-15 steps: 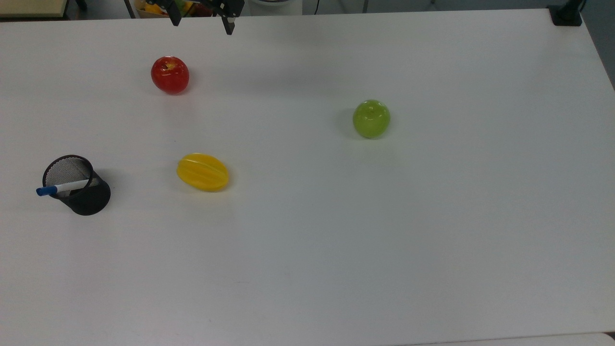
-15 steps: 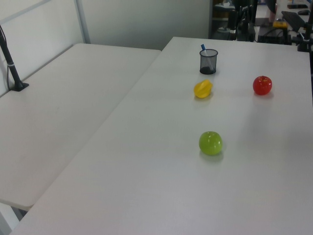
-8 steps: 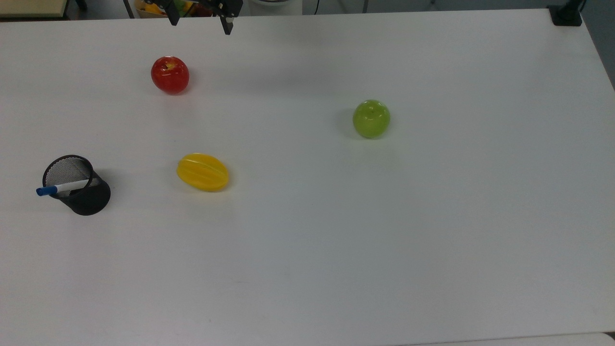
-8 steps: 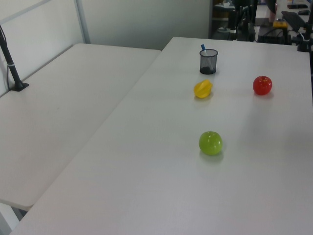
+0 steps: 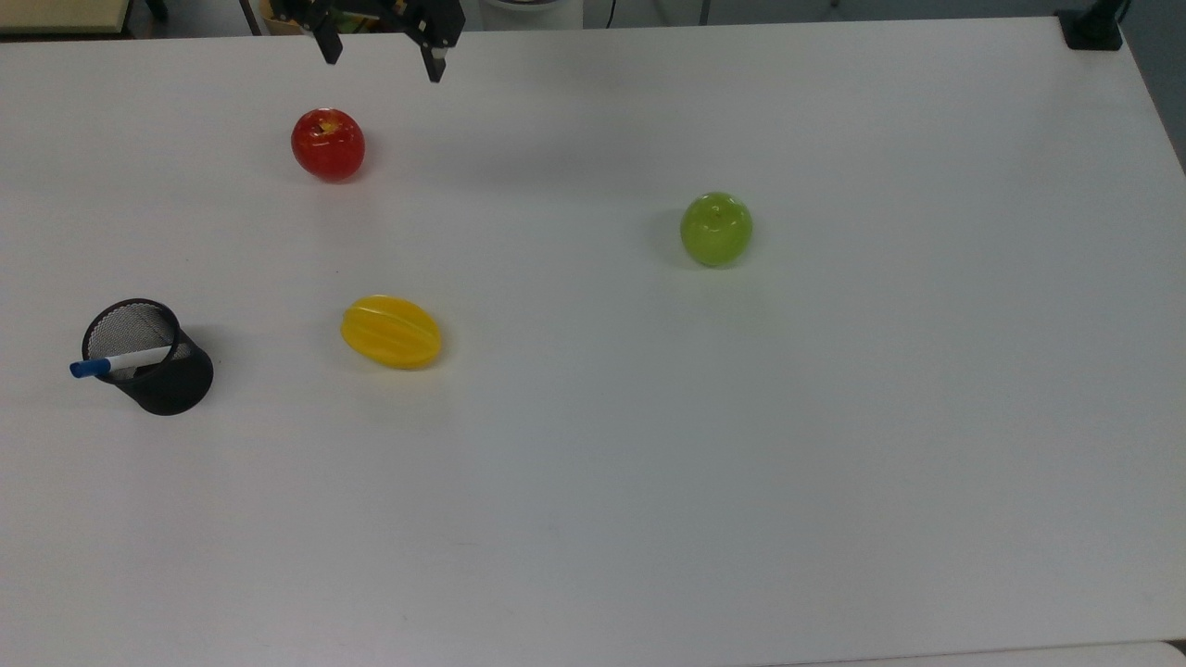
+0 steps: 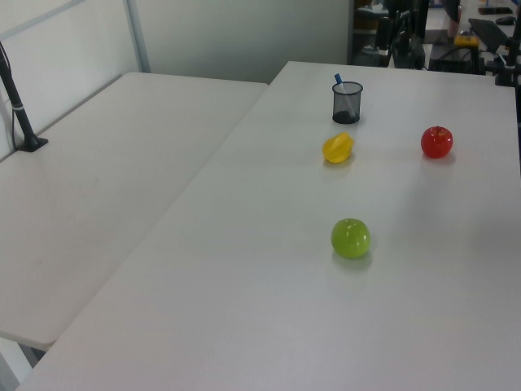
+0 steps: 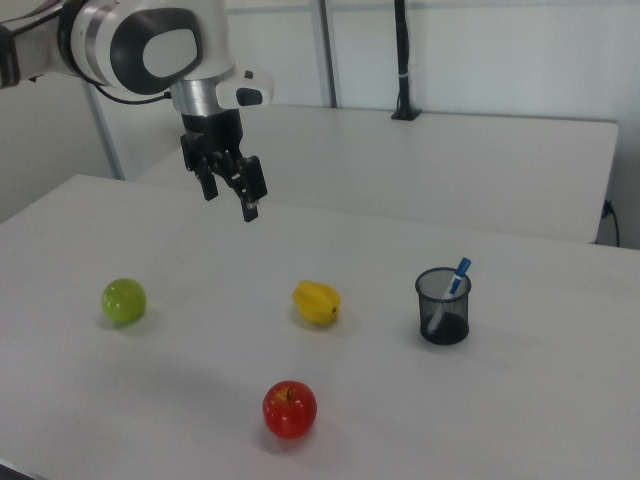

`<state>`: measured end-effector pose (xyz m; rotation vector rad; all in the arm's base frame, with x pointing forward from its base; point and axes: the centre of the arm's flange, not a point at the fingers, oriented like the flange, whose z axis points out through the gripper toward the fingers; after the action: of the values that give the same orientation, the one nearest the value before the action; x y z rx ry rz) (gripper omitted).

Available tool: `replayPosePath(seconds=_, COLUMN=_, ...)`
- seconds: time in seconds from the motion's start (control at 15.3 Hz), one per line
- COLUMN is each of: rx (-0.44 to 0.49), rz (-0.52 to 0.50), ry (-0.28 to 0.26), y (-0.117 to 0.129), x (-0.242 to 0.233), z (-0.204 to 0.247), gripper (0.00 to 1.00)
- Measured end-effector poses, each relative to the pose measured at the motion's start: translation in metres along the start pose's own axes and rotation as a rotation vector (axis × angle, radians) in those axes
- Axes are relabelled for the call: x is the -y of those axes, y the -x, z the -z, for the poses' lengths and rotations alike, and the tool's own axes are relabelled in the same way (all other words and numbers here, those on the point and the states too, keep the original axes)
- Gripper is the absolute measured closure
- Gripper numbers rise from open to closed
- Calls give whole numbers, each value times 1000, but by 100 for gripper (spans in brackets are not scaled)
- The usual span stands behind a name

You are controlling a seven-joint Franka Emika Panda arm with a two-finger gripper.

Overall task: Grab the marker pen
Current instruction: 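Move the gripper over the black mesh pen cup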

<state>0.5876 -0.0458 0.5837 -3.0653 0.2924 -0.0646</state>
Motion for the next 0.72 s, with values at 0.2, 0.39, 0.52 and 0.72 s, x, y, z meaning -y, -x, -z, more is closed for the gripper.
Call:
replayPosePath(seconds=0.2, rx=-61, rz=-6, ry=0, y=-16, x=-1, z=-10, gripper=0)
replayPosePath(seconds=0.39, rx=-157, rz=-35, ry=5, y=-41, x=-16, z=-25, gripper=0)
replayPosePath(seconds=0.52, rx=-223, rz=-66, ry=16, y=-59, x=-35, z=-41, gripper=0)
replayPosePath(seconds=0.72, rx=-309, rz=-103, ry=41, y=-83, x=-62, z=-69, gripper=2)
